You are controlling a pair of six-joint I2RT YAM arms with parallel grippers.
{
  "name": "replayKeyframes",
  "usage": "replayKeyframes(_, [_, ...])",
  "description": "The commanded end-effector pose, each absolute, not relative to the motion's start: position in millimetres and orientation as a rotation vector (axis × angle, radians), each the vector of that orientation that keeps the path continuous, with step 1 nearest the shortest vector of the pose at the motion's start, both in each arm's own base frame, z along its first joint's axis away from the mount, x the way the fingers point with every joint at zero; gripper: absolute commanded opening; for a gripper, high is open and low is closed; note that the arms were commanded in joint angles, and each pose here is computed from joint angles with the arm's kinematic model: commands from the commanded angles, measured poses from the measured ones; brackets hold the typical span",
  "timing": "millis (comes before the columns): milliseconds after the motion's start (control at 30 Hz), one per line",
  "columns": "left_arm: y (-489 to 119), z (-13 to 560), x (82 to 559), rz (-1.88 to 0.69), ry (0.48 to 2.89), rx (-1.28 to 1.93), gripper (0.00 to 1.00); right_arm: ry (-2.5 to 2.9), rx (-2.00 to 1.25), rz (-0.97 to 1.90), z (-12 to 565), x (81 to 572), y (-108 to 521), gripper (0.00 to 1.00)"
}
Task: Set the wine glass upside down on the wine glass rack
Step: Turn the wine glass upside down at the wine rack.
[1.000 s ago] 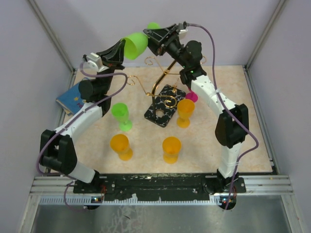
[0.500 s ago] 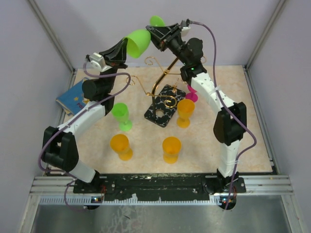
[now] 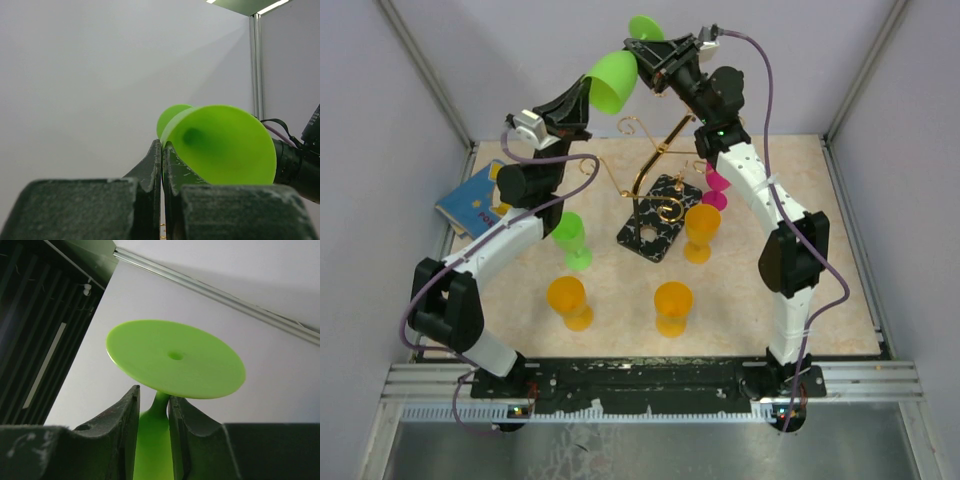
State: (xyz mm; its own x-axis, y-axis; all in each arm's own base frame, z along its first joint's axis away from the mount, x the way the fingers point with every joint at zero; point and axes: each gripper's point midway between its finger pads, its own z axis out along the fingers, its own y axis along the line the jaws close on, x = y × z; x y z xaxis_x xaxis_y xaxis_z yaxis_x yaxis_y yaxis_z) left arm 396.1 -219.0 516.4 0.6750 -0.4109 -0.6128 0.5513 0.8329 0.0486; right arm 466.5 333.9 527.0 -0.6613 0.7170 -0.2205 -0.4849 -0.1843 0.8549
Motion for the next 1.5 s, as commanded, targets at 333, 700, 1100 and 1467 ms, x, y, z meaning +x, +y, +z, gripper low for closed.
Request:
replayKeyframes(333, [-266.4,505.6,385.1,-0.655,0.643,0.331,0.0,1.316,0.117,1.916,531.3,445.3,356.5,0.33])
replayKeyframes(700, [-271.5,504.6,384.4,-0.627,0.642,0.343,0.1,1.379,0.065,1.802,528.7,450.4,358.4,0.06])
replayKeyframes(1100, [-251.5,479.6,375.8,-0.476,0.685,0.369,0.99,1.444,0.029,1.436,514.4,477.6,325.1,0.0])
replayKeyframes(1467, [-238.7,468.8,359.0,-0.421,0.724,0.408,0.99,1.354,-0.015,1.117,540.0,494.0,261.1,0.0])
